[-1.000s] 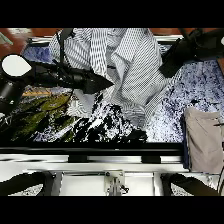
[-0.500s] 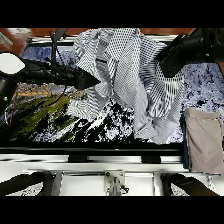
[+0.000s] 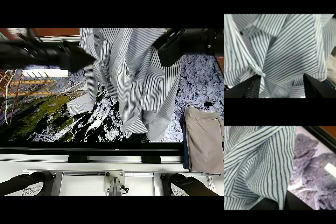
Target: Fold the shirts.
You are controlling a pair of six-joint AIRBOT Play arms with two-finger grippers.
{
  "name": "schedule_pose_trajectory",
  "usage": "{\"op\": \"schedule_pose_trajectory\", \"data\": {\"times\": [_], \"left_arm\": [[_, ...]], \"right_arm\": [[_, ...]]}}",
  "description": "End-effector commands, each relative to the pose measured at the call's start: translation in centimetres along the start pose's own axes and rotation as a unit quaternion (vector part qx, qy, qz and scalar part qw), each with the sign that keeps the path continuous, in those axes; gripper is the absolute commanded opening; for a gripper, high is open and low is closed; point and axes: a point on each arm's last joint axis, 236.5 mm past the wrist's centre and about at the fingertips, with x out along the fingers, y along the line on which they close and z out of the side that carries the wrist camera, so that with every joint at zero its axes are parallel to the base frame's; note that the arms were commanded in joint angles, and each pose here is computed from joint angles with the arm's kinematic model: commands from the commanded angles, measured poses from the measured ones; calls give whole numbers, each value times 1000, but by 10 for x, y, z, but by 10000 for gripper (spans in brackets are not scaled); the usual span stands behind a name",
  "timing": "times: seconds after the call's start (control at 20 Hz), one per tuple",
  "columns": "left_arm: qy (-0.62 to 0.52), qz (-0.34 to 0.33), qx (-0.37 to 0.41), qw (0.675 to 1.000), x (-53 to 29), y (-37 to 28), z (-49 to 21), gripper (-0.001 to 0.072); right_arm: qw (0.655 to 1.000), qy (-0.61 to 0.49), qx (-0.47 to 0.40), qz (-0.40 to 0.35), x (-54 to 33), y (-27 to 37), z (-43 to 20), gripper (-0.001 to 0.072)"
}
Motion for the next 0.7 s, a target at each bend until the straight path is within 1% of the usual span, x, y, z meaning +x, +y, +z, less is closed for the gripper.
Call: {"op": "schedule_pose_trajectory", "data": {"times": [0.0, 0.15, 0.25, 0.3, 0.4, 0.5, 0.65], "left_arm": [[-59, 24, 51, 997, -33, -8, 54, 621], [-92, 39, 67, 993, -44, -10, 77, 620], [-96, 42, 65, 992, -43, -7, 78, 619], [-95, 42, 60, 993, -43, -6, 78, 618], [-94, 42, 56, 993, -43, -6, 77, 618], [-94, 42, 56, 993, -43, -6, 77, 618], [-94, 42, 55, 993, -42, -5, 77, 618]], "right_arm": [[998, -41, 11, -49, -3, -23, 19, 72], [988, -75, 32, -130, -16, -60, 34, 72], [971, -79, 46, -221, -37, -100, 33, 72], [958, -73, 51, -272, -52, -121, 30, 72], [922, -70, 63, -376, -94, -163, 26, 72], [890, -85, 99, -436, -136, -193, 21, 73], [842, -64, 160, -511, -196, -235, -17, 73]]}}
